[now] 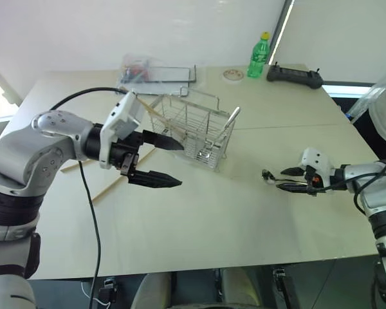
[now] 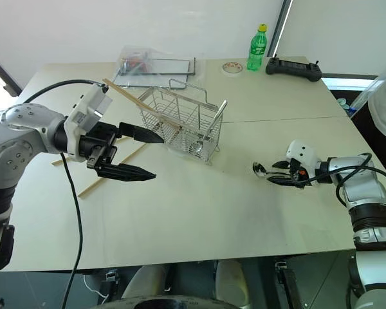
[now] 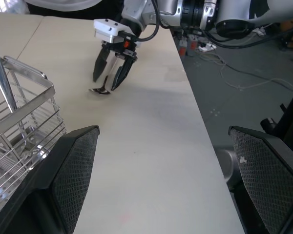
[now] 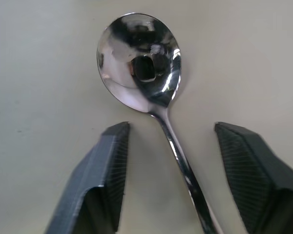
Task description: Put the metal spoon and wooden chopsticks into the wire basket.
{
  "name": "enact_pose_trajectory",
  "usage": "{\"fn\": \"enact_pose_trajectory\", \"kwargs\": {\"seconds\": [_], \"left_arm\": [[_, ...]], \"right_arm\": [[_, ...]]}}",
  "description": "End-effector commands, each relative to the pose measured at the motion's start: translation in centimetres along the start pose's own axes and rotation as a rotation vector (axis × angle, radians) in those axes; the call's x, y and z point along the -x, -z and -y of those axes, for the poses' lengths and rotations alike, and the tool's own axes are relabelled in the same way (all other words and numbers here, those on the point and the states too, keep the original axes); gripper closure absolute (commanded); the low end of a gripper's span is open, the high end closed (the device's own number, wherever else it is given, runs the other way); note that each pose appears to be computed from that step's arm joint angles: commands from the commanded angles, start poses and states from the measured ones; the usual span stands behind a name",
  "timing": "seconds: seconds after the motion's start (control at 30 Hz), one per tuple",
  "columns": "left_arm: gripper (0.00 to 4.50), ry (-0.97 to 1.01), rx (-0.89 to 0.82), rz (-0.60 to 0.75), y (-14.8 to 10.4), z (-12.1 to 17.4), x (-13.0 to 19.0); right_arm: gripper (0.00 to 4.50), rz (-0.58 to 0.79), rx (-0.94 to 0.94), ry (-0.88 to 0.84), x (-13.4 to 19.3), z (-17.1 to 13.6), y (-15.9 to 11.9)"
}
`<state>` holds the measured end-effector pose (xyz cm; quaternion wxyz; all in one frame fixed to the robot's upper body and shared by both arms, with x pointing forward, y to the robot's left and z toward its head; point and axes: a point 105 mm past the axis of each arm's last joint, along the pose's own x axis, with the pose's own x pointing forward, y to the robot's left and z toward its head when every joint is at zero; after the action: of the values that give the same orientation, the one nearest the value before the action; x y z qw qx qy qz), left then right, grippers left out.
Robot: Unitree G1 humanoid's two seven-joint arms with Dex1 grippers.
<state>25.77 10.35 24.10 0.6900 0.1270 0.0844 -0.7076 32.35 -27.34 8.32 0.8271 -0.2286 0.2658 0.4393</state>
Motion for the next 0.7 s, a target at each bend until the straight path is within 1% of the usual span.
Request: {"fn": "enact_pose_trajectory", "kwargs": {"seconds": [0.03,0.07,0.1,0.4,0.5,0.7], "left_arm": [[0.00,-0.003,-0.048,0.013,-1.3,0.1,0.4],[0.00,-0.005,-0.050,0.015,-1.3,0.1,0.4],[0.00,-0.007,-0.052,0.017,-1.4,0.0,0.4],[0.00,-0.019,-0.059,0.030,-1.6,-0.4,0.3],[0.00,-0.027,-0.058,0.038,-1.7,-0.5,0.4],[0.00,-0.075,-0.051,0.064,-1.7,-1.0,0.9]], "right_arm": [[3.87,-0.057,-0.078,-0.059,-0.9,-1.1,1.5],[4.31,-0.053,-0.085,-0.062,-0.9,-1.2,1.4],[4.41,-0.051,-0.094,-0.065,-0.9,-1.2,1.2],[4.41,-0.038,-0.082,-0.060,-0.7,-1.2,0.5],[4.41,-0.003,-0.034,-0.056,-0.2,-1.5,-0.4],[4.41,0.132,-0.008,-0.040,1.7,-3.0,-3.4]]}}
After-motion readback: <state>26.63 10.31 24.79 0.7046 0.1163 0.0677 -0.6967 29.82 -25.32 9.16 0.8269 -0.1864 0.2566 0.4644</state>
